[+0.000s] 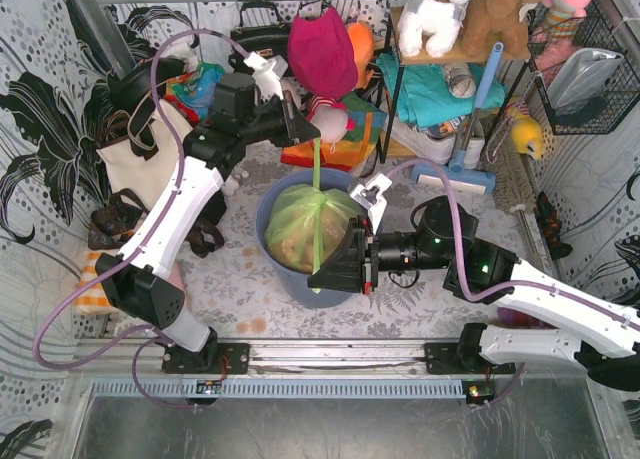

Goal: Tie the trash bag

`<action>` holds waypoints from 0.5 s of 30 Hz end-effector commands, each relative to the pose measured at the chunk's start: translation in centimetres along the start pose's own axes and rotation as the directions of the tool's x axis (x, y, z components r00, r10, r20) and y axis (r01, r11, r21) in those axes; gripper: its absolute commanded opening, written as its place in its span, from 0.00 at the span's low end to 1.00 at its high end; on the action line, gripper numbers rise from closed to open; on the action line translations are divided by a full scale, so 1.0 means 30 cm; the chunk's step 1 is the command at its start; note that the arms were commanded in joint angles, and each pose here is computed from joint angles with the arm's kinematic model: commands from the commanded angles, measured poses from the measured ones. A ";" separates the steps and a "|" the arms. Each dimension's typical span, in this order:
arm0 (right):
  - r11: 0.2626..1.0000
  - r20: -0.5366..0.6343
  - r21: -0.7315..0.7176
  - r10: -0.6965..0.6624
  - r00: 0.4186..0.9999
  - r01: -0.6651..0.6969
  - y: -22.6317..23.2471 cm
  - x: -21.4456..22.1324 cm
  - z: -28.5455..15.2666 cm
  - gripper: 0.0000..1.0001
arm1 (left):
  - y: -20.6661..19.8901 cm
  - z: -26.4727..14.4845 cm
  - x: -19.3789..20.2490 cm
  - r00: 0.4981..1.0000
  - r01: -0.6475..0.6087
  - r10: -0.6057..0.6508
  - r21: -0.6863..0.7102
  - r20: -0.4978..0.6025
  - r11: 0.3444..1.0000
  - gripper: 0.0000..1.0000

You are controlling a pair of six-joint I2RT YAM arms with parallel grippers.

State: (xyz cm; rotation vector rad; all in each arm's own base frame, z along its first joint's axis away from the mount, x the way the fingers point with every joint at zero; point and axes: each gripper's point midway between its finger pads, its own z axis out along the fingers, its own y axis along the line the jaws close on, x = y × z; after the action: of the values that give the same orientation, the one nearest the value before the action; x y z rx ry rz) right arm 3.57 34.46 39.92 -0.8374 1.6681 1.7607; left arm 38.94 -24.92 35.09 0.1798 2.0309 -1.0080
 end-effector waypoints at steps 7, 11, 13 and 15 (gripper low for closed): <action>0.956 -0.212 -0.214 0.158 0.965 -0.203 0.019 0.328 -0.101 0.00 | 0.148 0.050 -0.048 0.992 -0.051 0.066 -0.135 0.110 0.990 0.00; 0.959 -0.204 -0.202 0.160 0.966 -0.201 0.012 0.341 -0.119 0.00 | 0.253 0.085 0.001 0.995 -0.069 0.084 -0.230 0.057 0.971 0.00; 0.959 -0.193 -0.233 0.116 0.974 -0.160 0.053 0.298 -0.118 0.00 | 0.263 0.093 -0.015 0.995 -0.077 0.090 -0.249 0.043 0.966 0.00; 0.955 -0.185 -0.276 0.063 0.981 -0.113 0.112 0.240 -0.117 0.00 | 0.220 0.075 -0.081 0.992 -0.083 0.105 -0.243 0.076 0.966 0.00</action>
State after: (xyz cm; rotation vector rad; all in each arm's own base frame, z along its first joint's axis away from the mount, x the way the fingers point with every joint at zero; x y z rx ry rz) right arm 1.29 32.82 29.10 -0.8166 1.8778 1.8668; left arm 39.03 -24.49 27.48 0.1483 2.2405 -0.9274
